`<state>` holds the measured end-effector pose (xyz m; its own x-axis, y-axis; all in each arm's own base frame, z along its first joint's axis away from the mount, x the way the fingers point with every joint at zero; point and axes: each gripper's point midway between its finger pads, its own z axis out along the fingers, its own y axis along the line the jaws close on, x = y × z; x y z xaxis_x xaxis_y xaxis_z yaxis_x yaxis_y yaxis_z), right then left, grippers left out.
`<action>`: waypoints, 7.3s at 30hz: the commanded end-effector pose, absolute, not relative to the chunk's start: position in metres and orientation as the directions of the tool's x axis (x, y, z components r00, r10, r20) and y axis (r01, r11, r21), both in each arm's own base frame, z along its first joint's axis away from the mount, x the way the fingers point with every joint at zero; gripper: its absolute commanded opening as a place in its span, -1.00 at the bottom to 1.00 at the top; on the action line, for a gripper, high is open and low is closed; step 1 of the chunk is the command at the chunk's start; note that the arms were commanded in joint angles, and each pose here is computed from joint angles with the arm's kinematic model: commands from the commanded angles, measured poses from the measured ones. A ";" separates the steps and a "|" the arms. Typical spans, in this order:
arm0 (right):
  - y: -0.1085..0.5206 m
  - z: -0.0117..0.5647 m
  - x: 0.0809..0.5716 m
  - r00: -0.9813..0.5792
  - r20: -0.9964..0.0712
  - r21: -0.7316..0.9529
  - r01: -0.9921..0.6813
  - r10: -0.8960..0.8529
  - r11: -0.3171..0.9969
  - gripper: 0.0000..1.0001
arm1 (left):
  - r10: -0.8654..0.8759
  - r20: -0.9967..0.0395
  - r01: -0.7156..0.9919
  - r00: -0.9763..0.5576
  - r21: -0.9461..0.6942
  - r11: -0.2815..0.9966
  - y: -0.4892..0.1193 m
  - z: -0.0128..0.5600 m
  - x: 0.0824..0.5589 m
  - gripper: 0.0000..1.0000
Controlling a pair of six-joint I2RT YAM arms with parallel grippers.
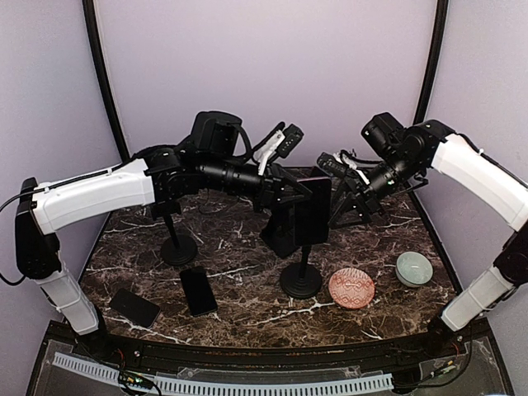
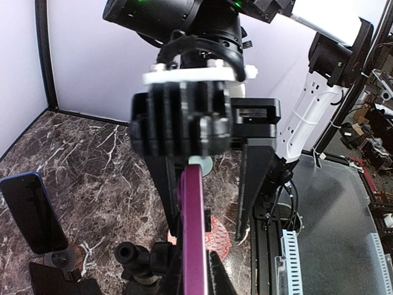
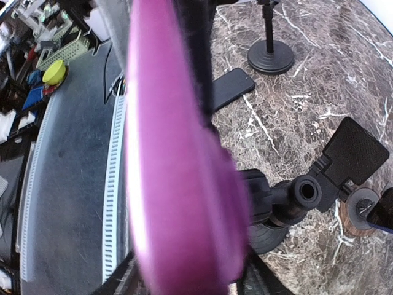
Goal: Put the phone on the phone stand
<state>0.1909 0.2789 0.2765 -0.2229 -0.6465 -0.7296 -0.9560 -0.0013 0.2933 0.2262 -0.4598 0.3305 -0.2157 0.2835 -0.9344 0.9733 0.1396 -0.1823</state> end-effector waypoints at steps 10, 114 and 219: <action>0.297 0.343 0.190 -0.202 -0.830 0.271 -0.961 -0.520 -0.060 0.30 | 0.282 -0.947 0.962 -0.156 -0.081 0.262 -0.451 0.340 0.249 -1.00; 0.323 0.254 0.145 0.028 -0.820 0.115 -0.970 -0.572 -0.213 0.39 | -0.035 -0.345 0.010 -0.938 -0.127 0.992 -0.243 0.127 0.179 0.66; 0.326 0.214 0.138 0.035 -0.755 0.175 -0.952 -0.655 -0.252 0.34 | -0.096 -0.153 -0.112 -0.984 0.096 0.989 -0.261 0.049 0.209 -0.08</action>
